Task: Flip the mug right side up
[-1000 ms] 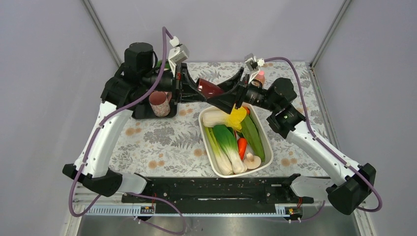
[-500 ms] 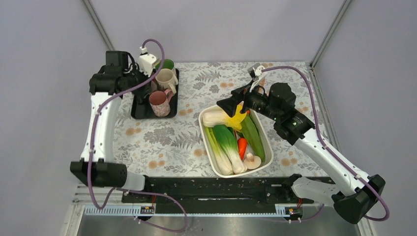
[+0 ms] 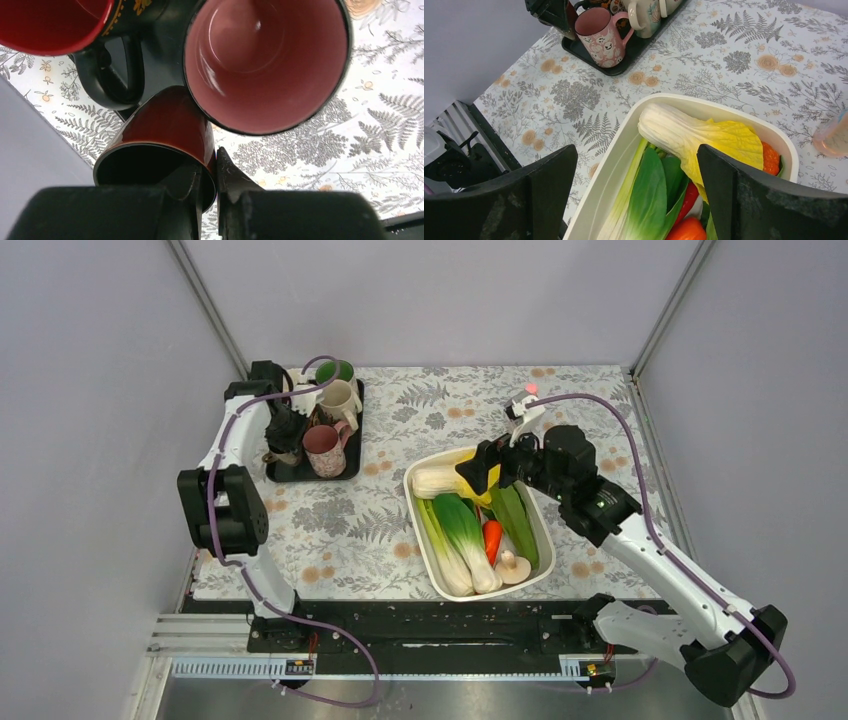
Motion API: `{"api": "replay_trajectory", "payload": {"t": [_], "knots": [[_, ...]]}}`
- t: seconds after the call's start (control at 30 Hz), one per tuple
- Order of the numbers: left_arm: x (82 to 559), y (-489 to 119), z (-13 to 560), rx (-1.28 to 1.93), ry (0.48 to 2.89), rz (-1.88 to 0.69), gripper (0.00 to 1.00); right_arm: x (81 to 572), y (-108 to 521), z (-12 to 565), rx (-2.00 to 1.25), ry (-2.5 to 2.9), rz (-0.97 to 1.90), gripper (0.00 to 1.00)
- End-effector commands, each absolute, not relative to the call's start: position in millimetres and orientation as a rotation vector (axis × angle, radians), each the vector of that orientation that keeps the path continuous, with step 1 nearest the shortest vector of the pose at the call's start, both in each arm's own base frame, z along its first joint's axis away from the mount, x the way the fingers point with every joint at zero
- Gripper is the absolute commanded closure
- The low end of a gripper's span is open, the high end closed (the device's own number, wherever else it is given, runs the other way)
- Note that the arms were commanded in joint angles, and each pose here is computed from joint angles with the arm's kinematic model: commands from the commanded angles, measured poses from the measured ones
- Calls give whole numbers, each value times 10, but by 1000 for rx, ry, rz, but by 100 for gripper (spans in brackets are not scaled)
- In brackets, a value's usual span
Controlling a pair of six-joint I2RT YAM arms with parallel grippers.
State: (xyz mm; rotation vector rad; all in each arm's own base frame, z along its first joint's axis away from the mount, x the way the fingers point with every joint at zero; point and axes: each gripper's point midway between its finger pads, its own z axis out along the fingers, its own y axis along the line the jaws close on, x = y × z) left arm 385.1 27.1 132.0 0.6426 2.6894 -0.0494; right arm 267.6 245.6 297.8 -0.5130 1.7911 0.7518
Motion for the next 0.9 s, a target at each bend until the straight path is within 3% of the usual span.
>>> {"api": "replay_trajectory", "payload": {"t": [0.0, 0.43, 0.6, 0.87], "knots": [[4132, 380, 1315, 594, 2635, 37, 100, 2647, 2344, 3098, -515, 1733, 697, 0], [4353, 333, 942, 529, 2713, -74, 100, 2605, 2261, 2944, -505, 1768, 667, 0], [4339, 326, 1011, 507, 2713, -116, 58, 2587, 2234, 2963, -510, 1761, 658, 1], [4287, 319, 1527, 491, 2597, -89, 45, 2730, 1965, 2839, -432, 1821, 478, 0]]}}
